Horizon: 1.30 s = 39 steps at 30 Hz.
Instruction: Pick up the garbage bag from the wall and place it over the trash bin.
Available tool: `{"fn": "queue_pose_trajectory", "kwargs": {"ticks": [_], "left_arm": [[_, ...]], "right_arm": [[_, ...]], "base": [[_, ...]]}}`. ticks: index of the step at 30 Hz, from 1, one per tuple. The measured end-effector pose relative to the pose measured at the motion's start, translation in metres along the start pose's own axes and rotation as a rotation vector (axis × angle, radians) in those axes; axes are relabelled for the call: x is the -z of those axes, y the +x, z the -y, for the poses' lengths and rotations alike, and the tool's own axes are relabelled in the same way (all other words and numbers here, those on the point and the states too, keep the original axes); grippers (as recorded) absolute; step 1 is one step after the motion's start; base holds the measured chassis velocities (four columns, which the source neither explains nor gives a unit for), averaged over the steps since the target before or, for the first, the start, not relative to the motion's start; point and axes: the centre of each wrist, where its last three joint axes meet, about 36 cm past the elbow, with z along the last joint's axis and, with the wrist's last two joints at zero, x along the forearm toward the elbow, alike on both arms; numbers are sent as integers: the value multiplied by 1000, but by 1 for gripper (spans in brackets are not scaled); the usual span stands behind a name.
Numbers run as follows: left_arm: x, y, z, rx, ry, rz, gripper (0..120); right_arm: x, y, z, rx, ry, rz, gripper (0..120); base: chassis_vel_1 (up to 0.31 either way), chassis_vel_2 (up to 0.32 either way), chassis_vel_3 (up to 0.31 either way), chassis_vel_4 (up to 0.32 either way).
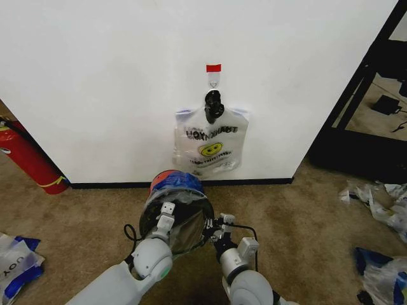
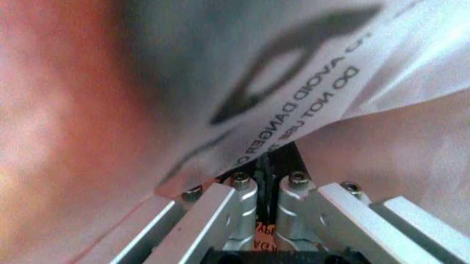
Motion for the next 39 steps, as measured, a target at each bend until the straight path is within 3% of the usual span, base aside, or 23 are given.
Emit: {"fn": "queue_pose_trajectory", "kwargs": {"ticks": [8, 29, 33, 39], "left_arm": [[-4, 2, 3, -16, 1, 0, 0], [16, 15, 24, -119, 57, 26, 0], [15, 23, 22, -147, 68, 39, 0], [12, 57, 8, -182, 82, 52, 0]], "right_arm": [[-1, 4, 0, 7, 7, -1, 0], [-21, -3, -7, 14, -11, 3, 0], [-20, -9, -1, -8, -26, 1, 0], [-10, -20, 10, -75, -78, -30, 0]], "base": [[0, 0, 0, 0], [0, 0, 0, 0], [0, 0, 0, 0], [0, 0, 0, 0]]}}
